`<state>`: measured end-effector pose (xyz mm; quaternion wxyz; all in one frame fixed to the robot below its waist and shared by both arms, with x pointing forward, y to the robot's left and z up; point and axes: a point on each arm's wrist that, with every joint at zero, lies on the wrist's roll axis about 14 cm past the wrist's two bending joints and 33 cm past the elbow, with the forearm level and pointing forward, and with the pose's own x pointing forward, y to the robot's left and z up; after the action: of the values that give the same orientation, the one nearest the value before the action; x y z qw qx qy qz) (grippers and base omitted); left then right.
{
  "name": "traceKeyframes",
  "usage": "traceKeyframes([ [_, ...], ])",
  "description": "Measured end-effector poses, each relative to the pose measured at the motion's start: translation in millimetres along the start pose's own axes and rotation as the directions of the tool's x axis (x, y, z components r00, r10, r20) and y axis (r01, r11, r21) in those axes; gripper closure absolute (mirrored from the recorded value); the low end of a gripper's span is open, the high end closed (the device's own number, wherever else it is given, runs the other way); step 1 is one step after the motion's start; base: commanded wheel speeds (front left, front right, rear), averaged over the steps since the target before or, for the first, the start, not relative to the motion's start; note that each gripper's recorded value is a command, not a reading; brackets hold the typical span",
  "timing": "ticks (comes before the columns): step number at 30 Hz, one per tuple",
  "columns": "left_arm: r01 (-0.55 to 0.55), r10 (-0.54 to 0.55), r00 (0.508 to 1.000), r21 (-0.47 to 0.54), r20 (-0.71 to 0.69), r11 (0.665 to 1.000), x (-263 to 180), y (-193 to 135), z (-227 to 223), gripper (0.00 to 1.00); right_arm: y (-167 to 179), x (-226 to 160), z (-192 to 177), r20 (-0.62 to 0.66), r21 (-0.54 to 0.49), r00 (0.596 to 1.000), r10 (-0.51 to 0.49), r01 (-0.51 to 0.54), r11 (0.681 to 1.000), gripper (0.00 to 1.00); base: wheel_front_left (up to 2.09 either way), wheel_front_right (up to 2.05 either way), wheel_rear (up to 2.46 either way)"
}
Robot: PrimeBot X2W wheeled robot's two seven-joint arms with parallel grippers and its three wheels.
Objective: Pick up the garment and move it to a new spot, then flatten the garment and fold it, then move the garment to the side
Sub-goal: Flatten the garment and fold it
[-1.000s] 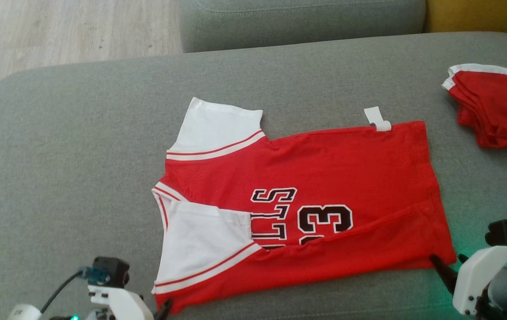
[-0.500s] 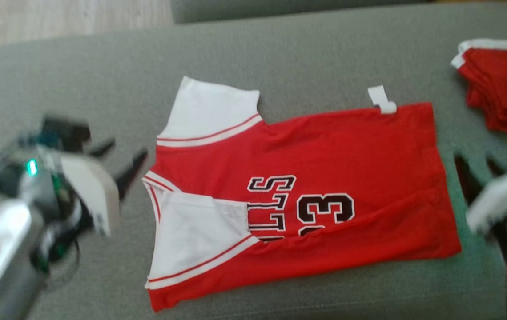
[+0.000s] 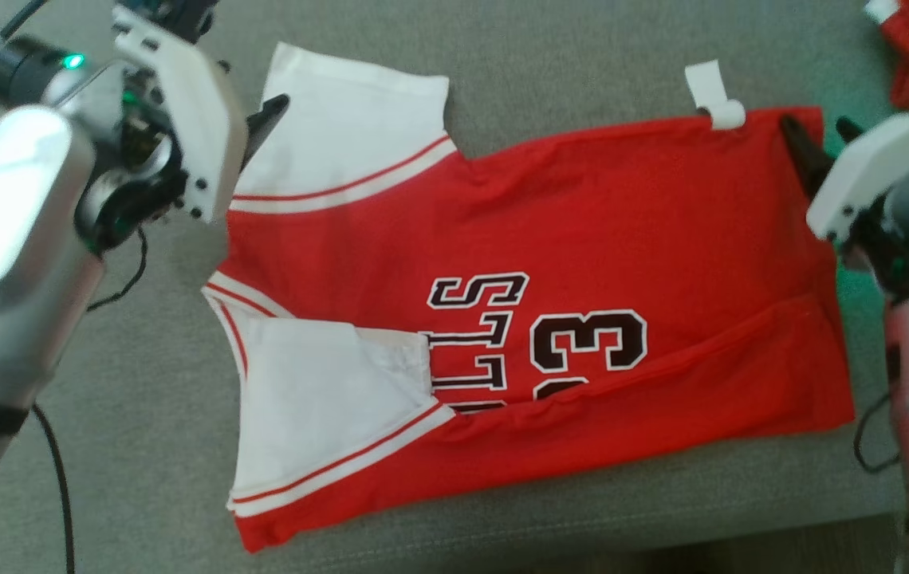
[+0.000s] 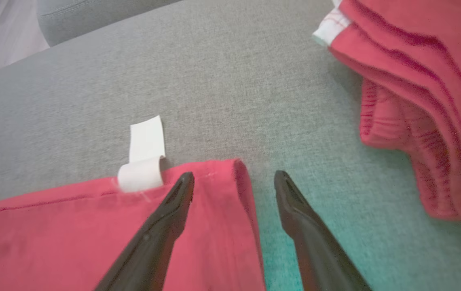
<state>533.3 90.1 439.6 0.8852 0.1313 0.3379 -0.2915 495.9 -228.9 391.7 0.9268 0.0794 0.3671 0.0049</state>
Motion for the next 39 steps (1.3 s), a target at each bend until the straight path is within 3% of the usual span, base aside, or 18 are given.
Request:
traceKeyframes([
  [4,0.08,-0.08,0.99,-0.009,-0.115,0.997,32,-9,-18,0.0,0,28,-7,-0.062,-0.001,0.998,0.0,0.0,1.0,0.0,0.0,0.0,0.0],
  [7,0.07,-0.071,0.983,-0.011,-0.168,0.997,46,1,-28,0.0,4,38,-2,-0.062,-0.011,0.998,0.013,-0.013,1.0,0.0,0.0,0.0,0.0],
  [12,0.034,-0.04,0.985,-0.036,-0.167,0.999,66,23,-22,0.0,7,47,-1,-0.07,-0.025,0.997,0.029,-0.031,0.999,0.0,0.0,0.0,0.0],
  [19,0.083,-0.1,0.975,-0.09,-0.2,0.992,81,12,-26,0.0,7,48,-4,-0.083,-0.037,0.996,0.042,-0.045,0.998,0.0,0.0,0.0,0.0],
  [20,0.083,-0.1,0.974,-0.088,-0.203,0.993,82,13,-25,0.0,7,49,-4,-0.085,-0.037,0.995,0.044,-0.047,0.998,0.02,0.0,0.0,0.0],
  [21,0.086,-0.103,0.973,-0.091,-0.209,0.992,82,13,-25,0.0,7,49,-4,-0.089,-0.041,0.995,0.047,-0.05,0.998,0.1,0.0,0.0,0.0],
  [22,0.088,-0.105,0.971,-0.087,-0.214,0.992,83,12,-24,0.12,7,49,-4,-0.091,-0.045,0.995,0.048,-0.052,0.998,0.24,0.0,0.0,0.0],
  [23,0.087,-0.102,0.971,-0.079,-0.218,0.993,83,13,-24,0.48,7,49,-3,-0.089,-0.046,0.995,0.05,-0.055,0.997,0.44,0.0,0.0,0.0],
  [24,0.086,-0.099,0.971,-0.071,-0.219,0.994,83,13,-24,1.0,8,49,-4,-0.09,-0.048,0.994,0.055,-0.06,0.997,0.78,0.0,0.0,0.0],
  [25,0.083,-0.094,0.971,-0.06,-0.219,0.995,82,14,-24,1.0,10,49,-3,-0.08,-0.046,0.995,0.06,-0.064,0.997,1.0,0.0,0.0,0.0],
  [39,-0.013,0.011,0.994,-0.022,-0.113,1.0,56,37,-7,1.0,8,39,9,0.054,-0.015,0.997,0.049,-0.048,0.999,1.0,0.0,0.0,0.0],
])
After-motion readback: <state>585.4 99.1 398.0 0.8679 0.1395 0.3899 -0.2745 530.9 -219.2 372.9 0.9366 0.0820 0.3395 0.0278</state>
